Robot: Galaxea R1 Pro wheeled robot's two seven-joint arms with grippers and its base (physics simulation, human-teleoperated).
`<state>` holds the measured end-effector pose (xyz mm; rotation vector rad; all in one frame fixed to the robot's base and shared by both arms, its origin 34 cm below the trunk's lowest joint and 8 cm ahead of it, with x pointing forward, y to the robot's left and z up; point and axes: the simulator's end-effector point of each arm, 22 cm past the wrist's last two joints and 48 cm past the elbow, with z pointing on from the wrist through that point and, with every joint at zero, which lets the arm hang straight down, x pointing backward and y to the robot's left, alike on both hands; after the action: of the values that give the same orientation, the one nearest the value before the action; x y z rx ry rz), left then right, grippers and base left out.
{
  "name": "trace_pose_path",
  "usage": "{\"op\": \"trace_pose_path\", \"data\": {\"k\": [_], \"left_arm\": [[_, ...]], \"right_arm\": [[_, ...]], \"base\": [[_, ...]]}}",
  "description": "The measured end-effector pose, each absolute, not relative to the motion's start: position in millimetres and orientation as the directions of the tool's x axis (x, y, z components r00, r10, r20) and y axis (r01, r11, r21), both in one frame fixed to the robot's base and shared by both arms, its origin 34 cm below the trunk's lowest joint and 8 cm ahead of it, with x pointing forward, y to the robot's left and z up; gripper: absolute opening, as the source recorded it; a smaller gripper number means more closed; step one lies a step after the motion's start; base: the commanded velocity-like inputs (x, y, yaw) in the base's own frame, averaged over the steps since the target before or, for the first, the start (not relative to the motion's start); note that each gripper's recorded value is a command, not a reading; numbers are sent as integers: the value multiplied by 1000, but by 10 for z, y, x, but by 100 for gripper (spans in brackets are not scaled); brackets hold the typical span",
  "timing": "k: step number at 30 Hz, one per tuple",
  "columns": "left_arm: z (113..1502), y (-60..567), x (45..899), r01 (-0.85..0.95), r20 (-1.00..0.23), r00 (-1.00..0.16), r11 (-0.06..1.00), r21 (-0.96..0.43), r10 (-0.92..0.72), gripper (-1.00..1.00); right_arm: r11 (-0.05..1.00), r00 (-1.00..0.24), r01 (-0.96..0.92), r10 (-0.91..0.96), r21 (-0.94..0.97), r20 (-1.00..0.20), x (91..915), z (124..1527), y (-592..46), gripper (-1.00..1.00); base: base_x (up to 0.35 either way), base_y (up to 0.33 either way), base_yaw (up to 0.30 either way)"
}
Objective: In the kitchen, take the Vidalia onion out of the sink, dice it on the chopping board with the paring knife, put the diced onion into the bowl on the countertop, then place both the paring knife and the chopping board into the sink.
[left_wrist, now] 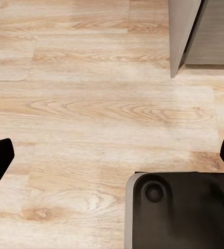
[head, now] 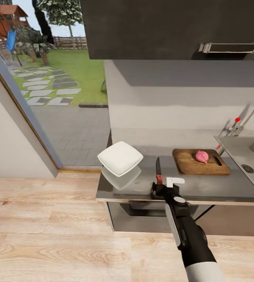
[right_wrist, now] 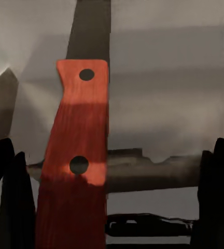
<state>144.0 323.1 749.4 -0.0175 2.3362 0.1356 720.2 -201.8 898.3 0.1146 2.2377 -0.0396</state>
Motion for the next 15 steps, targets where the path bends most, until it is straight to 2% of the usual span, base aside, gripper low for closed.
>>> {"op": "trace_pose_path", "data": {"k": [2,3,15], "left_arm": [[7493,3231,1441,-54,-718,-696,994,93,29,100],[7493,3231,1441,-54,-718,-696,994,93,29,100],[7492,3226,1446,-55,-718,-695,994,92,28,100]], "right_arm": [[994,-616,113,79,11,-784,7201,8983,-2087,100],[993,-616,116,81,11,-784,7200,8983,-2100,-100],[991,-616,131,88,9,-783,7196,8983,-2157,-100]], "base": [[0,0,0],[0,0,0],[0,0,0]]}}
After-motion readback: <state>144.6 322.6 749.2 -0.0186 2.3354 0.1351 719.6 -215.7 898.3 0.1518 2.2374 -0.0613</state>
